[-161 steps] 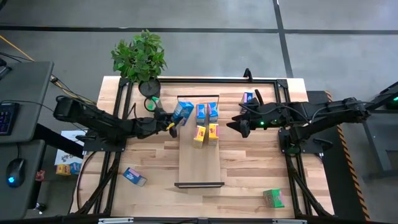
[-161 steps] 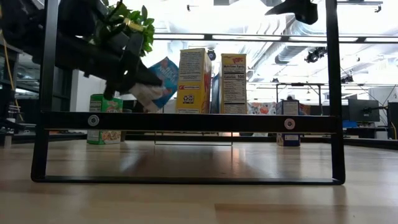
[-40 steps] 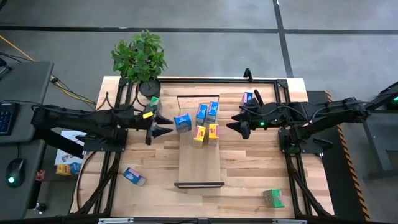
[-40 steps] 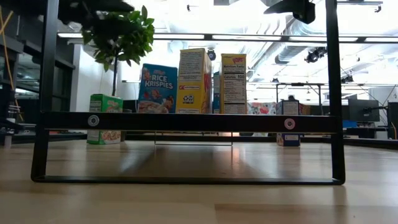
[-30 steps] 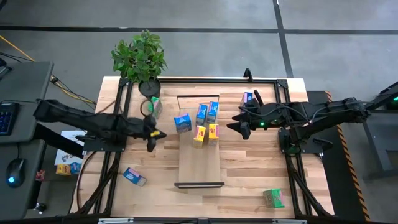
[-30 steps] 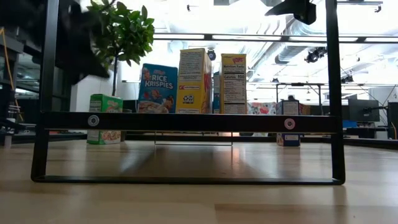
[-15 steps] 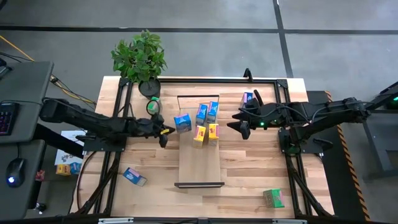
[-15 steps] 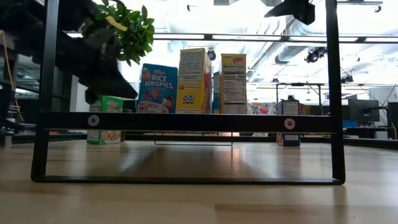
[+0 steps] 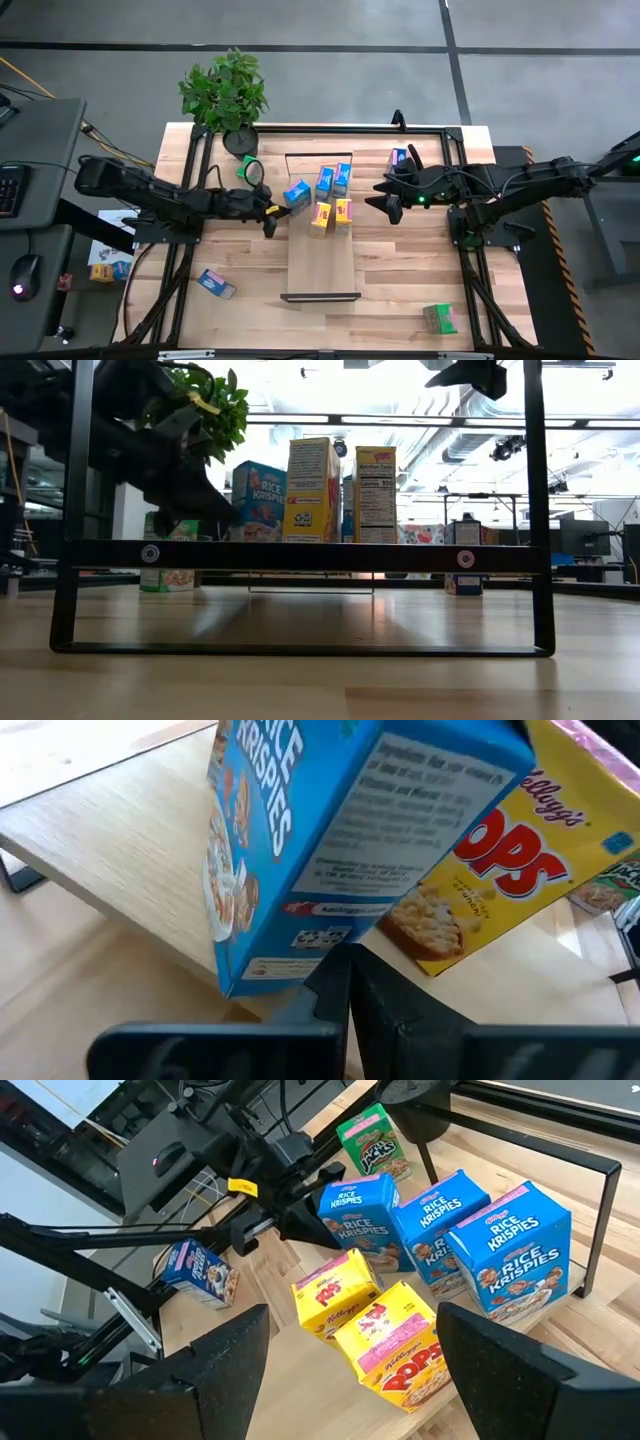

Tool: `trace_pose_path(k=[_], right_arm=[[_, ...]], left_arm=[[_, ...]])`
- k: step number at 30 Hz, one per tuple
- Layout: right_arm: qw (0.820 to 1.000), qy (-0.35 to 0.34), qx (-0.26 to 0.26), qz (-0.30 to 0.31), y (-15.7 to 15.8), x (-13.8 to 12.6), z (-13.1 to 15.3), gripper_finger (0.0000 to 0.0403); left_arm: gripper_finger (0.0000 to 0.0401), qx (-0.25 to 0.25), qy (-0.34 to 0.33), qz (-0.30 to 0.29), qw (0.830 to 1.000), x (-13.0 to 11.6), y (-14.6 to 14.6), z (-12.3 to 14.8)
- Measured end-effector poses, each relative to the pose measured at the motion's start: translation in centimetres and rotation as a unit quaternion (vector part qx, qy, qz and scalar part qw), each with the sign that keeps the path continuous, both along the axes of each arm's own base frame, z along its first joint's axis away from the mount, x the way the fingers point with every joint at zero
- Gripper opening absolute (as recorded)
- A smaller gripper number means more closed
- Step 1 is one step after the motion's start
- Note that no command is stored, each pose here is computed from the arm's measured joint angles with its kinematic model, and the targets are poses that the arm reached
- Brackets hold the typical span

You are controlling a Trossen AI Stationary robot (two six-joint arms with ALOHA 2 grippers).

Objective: Stack cereal on shelf
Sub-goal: Put the light blue cereal box on the shelf aligned with the other light blue cereal boxes, then put the top green cereal box on the shelf

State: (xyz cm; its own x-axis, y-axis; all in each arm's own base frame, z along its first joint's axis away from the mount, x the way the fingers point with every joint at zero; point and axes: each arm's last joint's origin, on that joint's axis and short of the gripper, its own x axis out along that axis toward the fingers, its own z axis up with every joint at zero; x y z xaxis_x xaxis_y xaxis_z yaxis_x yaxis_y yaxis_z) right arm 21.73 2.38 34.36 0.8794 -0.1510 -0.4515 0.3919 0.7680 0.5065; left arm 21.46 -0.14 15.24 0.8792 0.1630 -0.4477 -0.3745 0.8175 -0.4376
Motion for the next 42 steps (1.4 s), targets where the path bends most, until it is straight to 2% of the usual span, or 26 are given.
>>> trace_pose_path(k=[12,20,24,30,36,39,42], right_arm=[[1.0,0.0,0.0,0.0,0.0,0.0,0.0,0.0279],[1.0,0.001,-0.003,0.001,0.0,0.0,0.0,0.0279],[1.0,-0.001,0.006,-0.003,0.0,0.0,0.0,0.0279],[1.0,-0.004,0.022,-0.018,-0.2,0.0,0.0,0.0279],[0.999,-0.005,0.002,-0.037,-0.3,0.0,0.0,0.0279],[0.999,-0.006,-0.001,-0.043,-0.4,0.0,0.0,0.0279],[0.999,-0.006,-0.003,-0.046,-0.4,0.0,0.0,0.0279]], left_arm=[[0.0,0.019,0.008,-0.012,1.0,3.4,0.7,0.8],[0.0,0.021,-0.001,0.012,1.0,3.5,2.2,1.2],[0.0,0.004,-0.009,-0.012,1.0,3.6,2.5,1.4],[0.0,-0.002,-0.069,-0.06,0.996,2.5,2.6,4.2],[0.0,0.049,-0.179,-0.067,0.98,-0.3,2.4,9.2],[0.0003,0.056,-0.2,-0.055,0.977,-1.9,2.3,10.5],[0.0018,0.048,-0.187,-0.019,0.981,-3.4,2.4,10.9]])
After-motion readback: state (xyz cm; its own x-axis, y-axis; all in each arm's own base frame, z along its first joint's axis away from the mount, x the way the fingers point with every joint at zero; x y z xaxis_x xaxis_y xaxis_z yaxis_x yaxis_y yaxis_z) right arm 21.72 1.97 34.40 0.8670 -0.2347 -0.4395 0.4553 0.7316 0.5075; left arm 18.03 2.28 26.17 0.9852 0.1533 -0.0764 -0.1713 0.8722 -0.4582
